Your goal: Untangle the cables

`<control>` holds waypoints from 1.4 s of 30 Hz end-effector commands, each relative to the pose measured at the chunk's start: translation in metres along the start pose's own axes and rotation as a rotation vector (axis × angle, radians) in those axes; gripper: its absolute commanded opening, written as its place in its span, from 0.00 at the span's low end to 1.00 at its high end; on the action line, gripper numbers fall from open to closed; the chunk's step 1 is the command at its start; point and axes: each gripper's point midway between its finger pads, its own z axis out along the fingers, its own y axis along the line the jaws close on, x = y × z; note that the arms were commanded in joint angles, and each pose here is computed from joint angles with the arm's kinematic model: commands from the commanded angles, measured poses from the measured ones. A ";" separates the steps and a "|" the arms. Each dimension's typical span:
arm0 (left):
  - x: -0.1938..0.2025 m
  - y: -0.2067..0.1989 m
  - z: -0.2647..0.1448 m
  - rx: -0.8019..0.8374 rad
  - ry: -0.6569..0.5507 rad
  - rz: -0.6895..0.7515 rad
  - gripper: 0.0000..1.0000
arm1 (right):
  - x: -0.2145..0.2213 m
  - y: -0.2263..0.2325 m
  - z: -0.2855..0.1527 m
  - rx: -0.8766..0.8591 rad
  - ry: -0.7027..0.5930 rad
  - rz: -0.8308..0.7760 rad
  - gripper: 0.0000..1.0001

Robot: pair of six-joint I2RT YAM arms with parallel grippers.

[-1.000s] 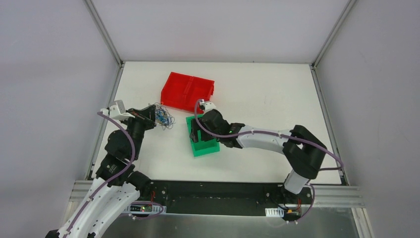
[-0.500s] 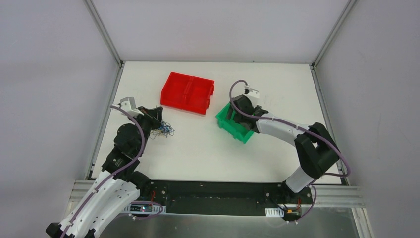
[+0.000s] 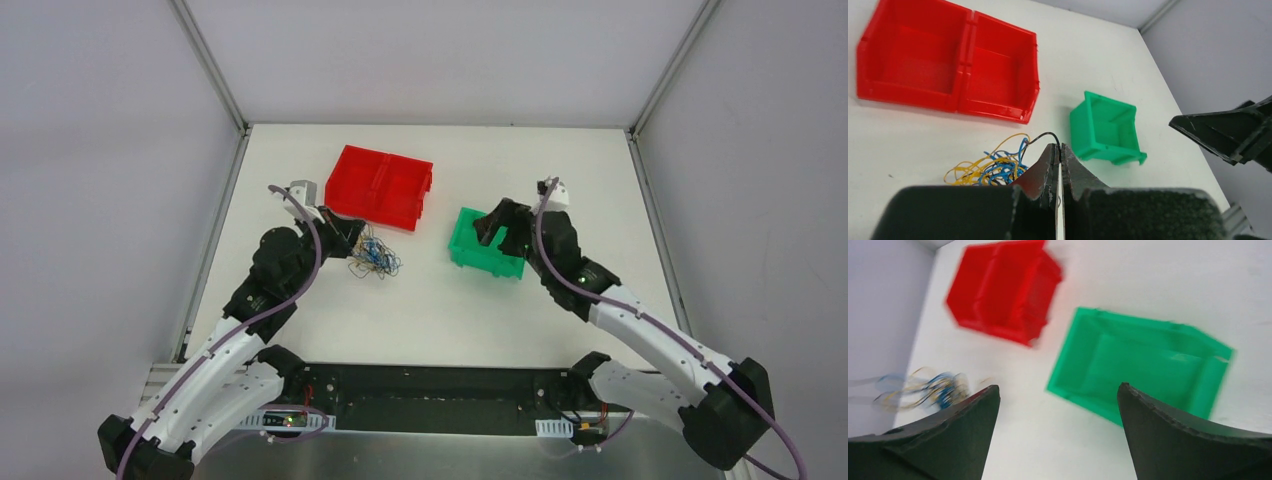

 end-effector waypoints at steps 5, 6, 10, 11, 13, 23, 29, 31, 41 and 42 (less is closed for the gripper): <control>-0.018 -0.043 0.001 0.187 -0.004 0.023 0.00 | 0.085 0.120 -0.036 -0.602 0.304 -0.171 0.90; -0.018 -0.043 0.000 0.186 -0.005 0.023 0.00 | 0.095 0.125 -0.033 -0.600 0.327 -0.197 0.90; -0.019 -0.043 -0.001 0.185 -0.014 0.024 0.00 | 0.139 0.137 -0.016 -0.566 0.458 -0.261 0.88; -0.020 -0.042 -0.002 0.183 -0.018 0.024 0.00 | 0.145 0.136 -0.010 -0.534 0.478 -0.273 0.88; -0.021 -0.041 -0.002 0.179 -0.021 0.025 0.00 | 0.154 0.123 0.008 -0.415 0.508 -0.294 0.89; -0.017 -0.047 0.000 0.211 0.002 0.029 0.00 | 0.108 0.032 0.080 -0.055 0.458 -0.150 0.89; -0.008 -0.064 0.004 0.300 0.061 0.034 0.00 | 0.091 0.045 0.066 -0.191 0.416 -0.087 0.86; -0.005 -0.071 0.005 0.337 0.081 0.037 0.00 | 0.089 0.070 0.046 -0.349 0.402 -0.080 0.85; 0.013 -0.118 0.003 0.614 0.218 0.004 0.00 | 0.084 0.125 -0.037 -0.745 0.237 -0.226 0.83; 0.015 -0.120 0.003 0.628 0.228 -0.002 0.00 | 0.082 0.128 -0.043 -0.765 0.219 -0.240 0.83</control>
